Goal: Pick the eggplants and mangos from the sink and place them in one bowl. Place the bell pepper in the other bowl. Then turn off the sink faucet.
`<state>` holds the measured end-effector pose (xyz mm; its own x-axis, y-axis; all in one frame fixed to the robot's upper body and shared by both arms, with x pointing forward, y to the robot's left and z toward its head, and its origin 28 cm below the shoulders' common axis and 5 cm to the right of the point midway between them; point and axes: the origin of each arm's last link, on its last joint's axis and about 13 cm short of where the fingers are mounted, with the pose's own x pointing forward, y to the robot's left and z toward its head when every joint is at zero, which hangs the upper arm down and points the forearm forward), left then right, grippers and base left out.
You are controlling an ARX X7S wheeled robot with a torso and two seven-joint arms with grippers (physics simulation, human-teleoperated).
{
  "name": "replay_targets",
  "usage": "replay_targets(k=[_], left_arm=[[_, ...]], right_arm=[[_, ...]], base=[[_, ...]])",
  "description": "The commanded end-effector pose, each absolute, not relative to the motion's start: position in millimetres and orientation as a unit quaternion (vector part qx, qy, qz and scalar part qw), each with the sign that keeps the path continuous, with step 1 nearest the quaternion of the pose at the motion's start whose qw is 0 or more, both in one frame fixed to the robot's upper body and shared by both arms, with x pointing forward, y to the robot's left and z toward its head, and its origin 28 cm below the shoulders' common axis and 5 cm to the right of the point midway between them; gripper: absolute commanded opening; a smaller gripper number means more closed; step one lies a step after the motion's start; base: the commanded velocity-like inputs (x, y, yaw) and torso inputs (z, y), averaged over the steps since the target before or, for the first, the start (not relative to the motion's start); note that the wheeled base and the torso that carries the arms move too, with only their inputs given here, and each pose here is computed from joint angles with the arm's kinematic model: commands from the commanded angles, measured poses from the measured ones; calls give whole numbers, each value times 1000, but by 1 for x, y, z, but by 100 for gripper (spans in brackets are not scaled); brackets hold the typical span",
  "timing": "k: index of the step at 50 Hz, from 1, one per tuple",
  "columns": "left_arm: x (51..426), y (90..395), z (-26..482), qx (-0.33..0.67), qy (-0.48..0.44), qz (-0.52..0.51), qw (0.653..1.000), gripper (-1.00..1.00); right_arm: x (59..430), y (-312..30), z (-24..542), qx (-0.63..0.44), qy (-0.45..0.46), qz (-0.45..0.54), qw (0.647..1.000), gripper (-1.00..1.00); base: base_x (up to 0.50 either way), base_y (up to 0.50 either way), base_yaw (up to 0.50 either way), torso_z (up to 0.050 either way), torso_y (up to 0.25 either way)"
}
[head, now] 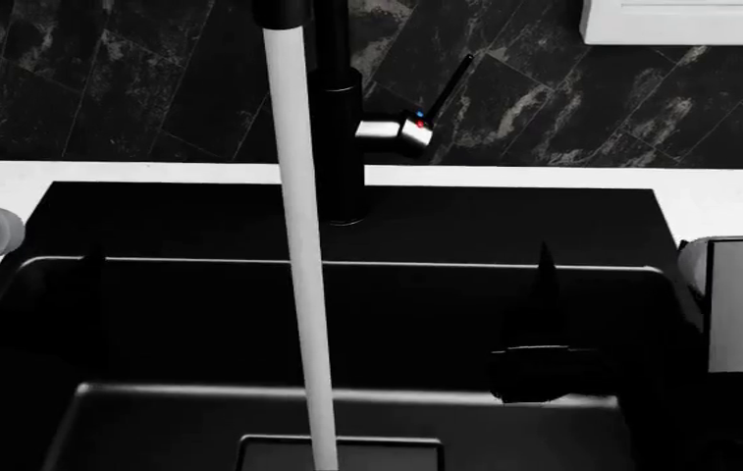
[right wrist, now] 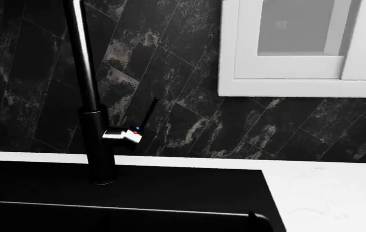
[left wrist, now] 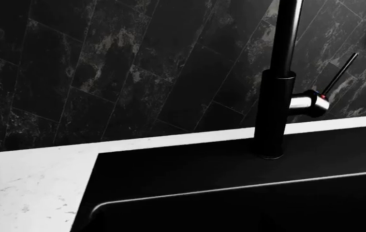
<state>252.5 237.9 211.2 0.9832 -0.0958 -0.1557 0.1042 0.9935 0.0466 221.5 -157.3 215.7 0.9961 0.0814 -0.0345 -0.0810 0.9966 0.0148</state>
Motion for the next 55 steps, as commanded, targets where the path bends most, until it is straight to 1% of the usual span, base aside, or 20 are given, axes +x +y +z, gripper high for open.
replay_targets(k=[1, 4, 7, 9, 10, 11, 13, 15, 19, 20, 21, 22, 23, 24, 27, 30, 31, 44, 55], left_arm=[[263, 235, 214, 22, 72, -60, 995, 100], [270, 233, 217, 15, 69, -58, 996, 100], [280, 230, 218, -5, 71, -62, 995, 100], [288, 227, 218, 17, 67, -70, 995, 100], [295, 224, 221, 7, 66, -66, 996, 100], [301, 223, 222, 9, 59, -60, 996, 100], [313, 220, 223, -4, 59, -52, 997, 100], [321, 216, 221, 18, 45, -52, 997, 100], [339, 211, 218, 10, 35, -46, 998, 100], [343, 211, 215, 32, -1, -54, 998, 100], [348, 210, 214, 5, 41, -49, 998, 100], [351, 210, 213, -4, 48, -52, 998, 100], [353, 210, 213, 19, 24, -54, 998, 100], [358, 209, 212, 16, 44, -49, 998, 100], [366, 208, 211, 22, 24, -42, 999, 100], [370, 209, 207, 20, 33, -33, 999, 100], [370, 209, 208, 2, 34, -33, 999, 100], [374, 213, 219, 15, 18, -16, 1000, 100], [377, 213, 226, 11, 14, -15, 1000, 100]], right_arm=[[234, -156, 223, 7, 24, 46, 999, 100], [253, -158, 227, 18, 15, 47, 999, 100], [280, -156, 229, 17, 19, 51, 998, 100], [298, -156, 230, 8, 23, 62, 998, 100], [307, -157, 232, -1, 22, 65, 998, 100], [316, -157, 235, 20, 17, 65, 998, 100], [329, -158, 238, 19, 15, 67, 997, 100], [339, -159, 239, 19, 18, 72, 997, 100], [360, -164, 238, 17, 33, 71, 997, 100], [365, -167, 236, 14, 42, 61, 997, 100], [370, -169, 237, 21, 39, 61, 997, 100], [374, -171, 237, 29, 37, 61, 997, 100], [379, -172, 236, 24, 36, 62, 997, 100], [384, -173, 236, 23, 34, 65, 997, 100], [396, -173, 233, 15, 35, 67, 997, 100], [404, -173, 228, 14, 42, 72, 996, 100], [407, -173, 226, 15, 45, 71, 996, 100], [415, -175, 223, 25, 45, 61, 997, 100], [430, -172, 238, 35, 39, 64, 997, 100]], base=[[0, 0, 0, 0, 0], [0, 0, 0, 0, 0], [0, 0, 0, 0, 0], [0, 0, 0, 0, 0], [0, 0, 0, 0, 0], [0, 0, 0, 0, 0], [0, 0, 0, 0, 0], [0, 0, 0, 0, 0], [0, 0, 0, 0, 0], [0, 0, 0, 0, 0], [0, 0, 0, 0, 0], [0, 0, 0, 0, 0], [0, 0, 0, 0, 0], [0, 0, 0, 0, 0], [0, 0, 0, 0, 0], [0, 0, 0, 0, 0], [0, 0, 0, 0, 0], [0, 0, 0, 0, 0], [0, 0, 0, 9, -161]])
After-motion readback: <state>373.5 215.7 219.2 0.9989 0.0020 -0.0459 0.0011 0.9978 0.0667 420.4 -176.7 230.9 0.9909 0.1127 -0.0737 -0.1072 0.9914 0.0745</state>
